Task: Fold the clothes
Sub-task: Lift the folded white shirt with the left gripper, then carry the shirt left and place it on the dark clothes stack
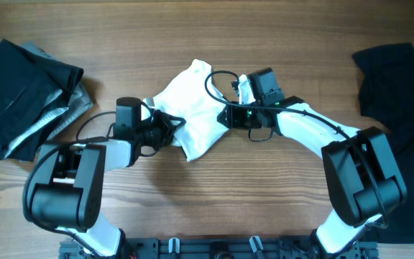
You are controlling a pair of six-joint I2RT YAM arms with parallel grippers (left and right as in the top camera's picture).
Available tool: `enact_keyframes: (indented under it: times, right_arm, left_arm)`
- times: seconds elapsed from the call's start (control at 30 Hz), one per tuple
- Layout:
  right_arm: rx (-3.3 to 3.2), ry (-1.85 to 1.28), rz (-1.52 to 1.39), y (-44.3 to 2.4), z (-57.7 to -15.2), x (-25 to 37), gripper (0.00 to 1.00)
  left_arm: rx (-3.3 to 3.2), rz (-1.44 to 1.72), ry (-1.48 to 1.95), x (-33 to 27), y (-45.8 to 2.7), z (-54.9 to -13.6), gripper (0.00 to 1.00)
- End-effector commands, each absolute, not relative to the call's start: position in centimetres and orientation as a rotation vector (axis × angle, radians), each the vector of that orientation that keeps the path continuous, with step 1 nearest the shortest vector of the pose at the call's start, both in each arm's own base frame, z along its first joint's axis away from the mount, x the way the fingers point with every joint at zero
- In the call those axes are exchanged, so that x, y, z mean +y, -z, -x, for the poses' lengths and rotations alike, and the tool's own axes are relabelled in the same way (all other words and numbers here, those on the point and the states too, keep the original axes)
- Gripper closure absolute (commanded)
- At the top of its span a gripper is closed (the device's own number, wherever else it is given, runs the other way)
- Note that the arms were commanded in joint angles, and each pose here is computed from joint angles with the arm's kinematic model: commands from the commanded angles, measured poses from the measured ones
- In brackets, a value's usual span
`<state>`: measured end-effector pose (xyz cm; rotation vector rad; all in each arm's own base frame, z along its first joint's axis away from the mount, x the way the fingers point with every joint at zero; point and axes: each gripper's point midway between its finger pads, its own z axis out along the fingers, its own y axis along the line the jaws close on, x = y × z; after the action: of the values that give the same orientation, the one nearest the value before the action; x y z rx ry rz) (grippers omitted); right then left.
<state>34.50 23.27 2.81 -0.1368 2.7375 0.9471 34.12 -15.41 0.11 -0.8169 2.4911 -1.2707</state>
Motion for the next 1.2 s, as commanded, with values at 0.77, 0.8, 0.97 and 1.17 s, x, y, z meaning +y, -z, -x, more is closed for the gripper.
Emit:
enact_keyframes:
  times: [0.77,0.8,0.97,1.17]
  right_arm:
    - [2.467,-0.960,0.214,-16.3,-33.3,21.7,0.73]
    - [2.478,-0.959,0.211,-16.2,-33.2,21.7,0.72]
    - [2.538,-0.949,0.197,-15.3,-32.2,21.3,0.73]
    - [2.573,-0.945,0.188,-14.9,-31.7,21.1,0.73]
  left_arm:
    - [1.868,0.459,1.053,-2.6,-26.6,-42.8,0.96]
    - [1.838,0.476,1.020,-1.2,-27.5,-43.2,0.96]
    - [1.734,0.519,0.851,5.4,-30.2,-43.6,0.96]
    - [1.594,0.608,0.679,14.0,-32.5,-42.3,0.96]
